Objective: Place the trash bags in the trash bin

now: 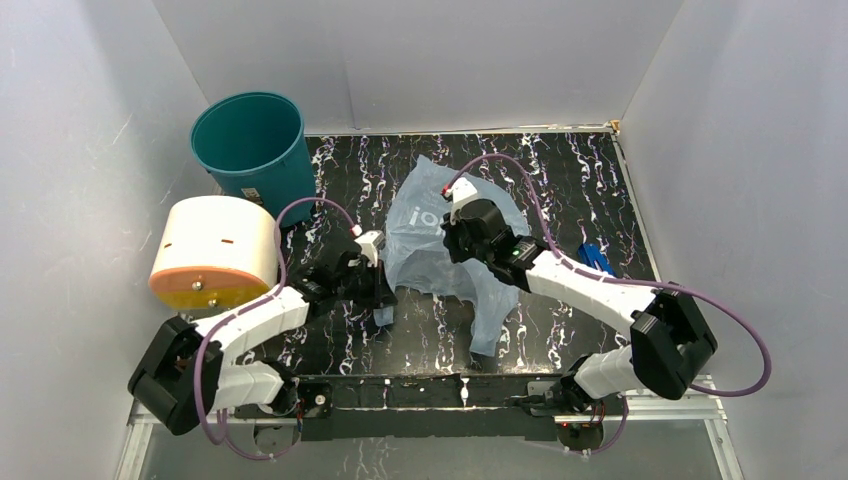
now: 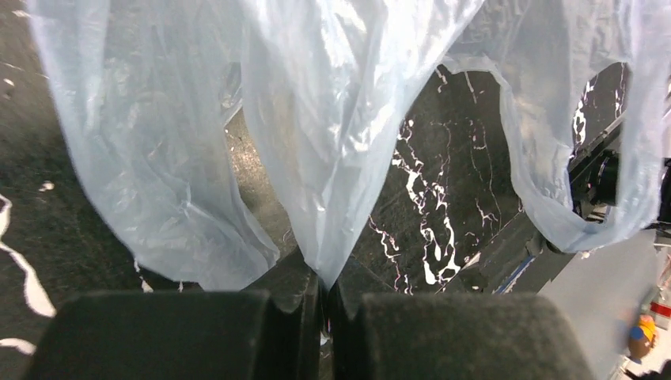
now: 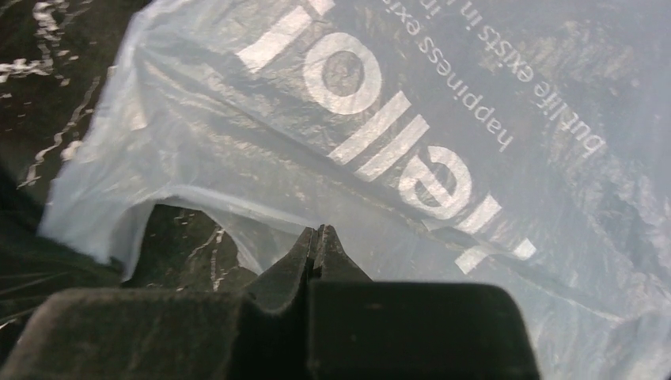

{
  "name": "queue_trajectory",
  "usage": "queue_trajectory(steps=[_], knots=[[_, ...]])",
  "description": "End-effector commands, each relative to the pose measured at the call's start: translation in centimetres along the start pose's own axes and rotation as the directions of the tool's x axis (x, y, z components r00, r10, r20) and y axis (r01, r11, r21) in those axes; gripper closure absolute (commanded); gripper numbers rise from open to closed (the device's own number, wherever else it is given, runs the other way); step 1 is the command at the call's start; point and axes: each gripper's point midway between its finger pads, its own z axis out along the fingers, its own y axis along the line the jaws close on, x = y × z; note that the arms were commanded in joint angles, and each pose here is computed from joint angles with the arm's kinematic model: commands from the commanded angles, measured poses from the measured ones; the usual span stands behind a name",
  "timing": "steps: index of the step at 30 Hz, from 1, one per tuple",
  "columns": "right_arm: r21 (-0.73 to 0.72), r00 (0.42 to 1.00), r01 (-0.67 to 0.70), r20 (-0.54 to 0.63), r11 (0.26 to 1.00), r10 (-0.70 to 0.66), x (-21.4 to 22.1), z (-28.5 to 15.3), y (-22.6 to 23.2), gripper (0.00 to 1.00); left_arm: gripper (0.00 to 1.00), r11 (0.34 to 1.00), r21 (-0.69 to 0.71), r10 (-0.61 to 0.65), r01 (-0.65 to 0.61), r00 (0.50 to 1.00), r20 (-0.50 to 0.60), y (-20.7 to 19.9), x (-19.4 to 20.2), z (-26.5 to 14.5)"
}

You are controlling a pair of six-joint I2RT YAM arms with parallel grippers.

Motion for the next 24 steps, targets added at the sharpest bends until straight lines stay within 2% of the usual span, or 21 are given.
queue_trajectory(steps=[1,5,7,9,12,14,16,17,19,24], knots=[[0.167,1.000,-0.025,0.018,0.986,0.022,-0.6,-0.5,-4.0,1.00,1.00,0.995,-0.033,0.094,-0.092,0.992,0.083,-1.0,-2.7,-2.6],[0.121,1.000,-0.025,0.018,0.992,0.023,-0.4,-0.9,-4.5,1.00,1.00,0.992,-0.036,0.128,-0.124,0.984,0.124,-1.4,-4.1,-5.1],[-0.013,0.999,0.036,0.031,0.999,-0.036,-0.7,-1.3,-2.4,0.99,1.00,0.990,0.033,0.135,-0.141,0.981,0.138,-2.9,-4.9,-6.1],[-0.162,0.996,0.083,0.044,0.983,-0.077,-0.9,-1.9,0.1,0.93,1.00,0.984,0.089,0.140,-0.152,0.981,0.132,-4.2,-5.4,-6.5],[-0.305,0.994,0.109,0.063,0.946,-0.094,-1.2,-2.9,2.7,0.72,1.00,0.976,0.156,0.137,-0.154,0.984,0.115,-5.7,-5.9,-6.4],[-0.321,0.991,0.129,0.078,0.938,-0.110,-1.2,-3.1,3.5,0.59,1.00,0.970,0.187,0.137,-0.155,0.985,0.105,-6.3,-6.0,-6.2],[-0.333,0.981,0.184,0.122,0.925,-0.151,-1.2,-3.2,4.1,0.43,1.00,0.967,0.201,0.137,-0.154,0.986,0.098,-6.6,-6.1,-6.1],[-0.334,0.969,0.239,0.147,0.912,-0.200,-1.0,-3.1,4.4,0.37,1.00,0.966,0.206,0.140,-0.157,0.986,0.095,-6.7,-6.1,-6.1],[-0.321,0.937,0.341,0.193,0.884,-0.291,-0.6,-3.0,5.0,0.36,1.00,0.962,0.221,0.144,-0.160,0.986,0.087,-6.9,-6.0,-6.2],[-0.202,0.785,0.594,0.354,0.779,-0.508,-1.6,-2.9,5.9,0.33,1.00,0.959,0.228,0.156,-0.168,0.985,0.071,-7.1,-5.8,-6.4]])
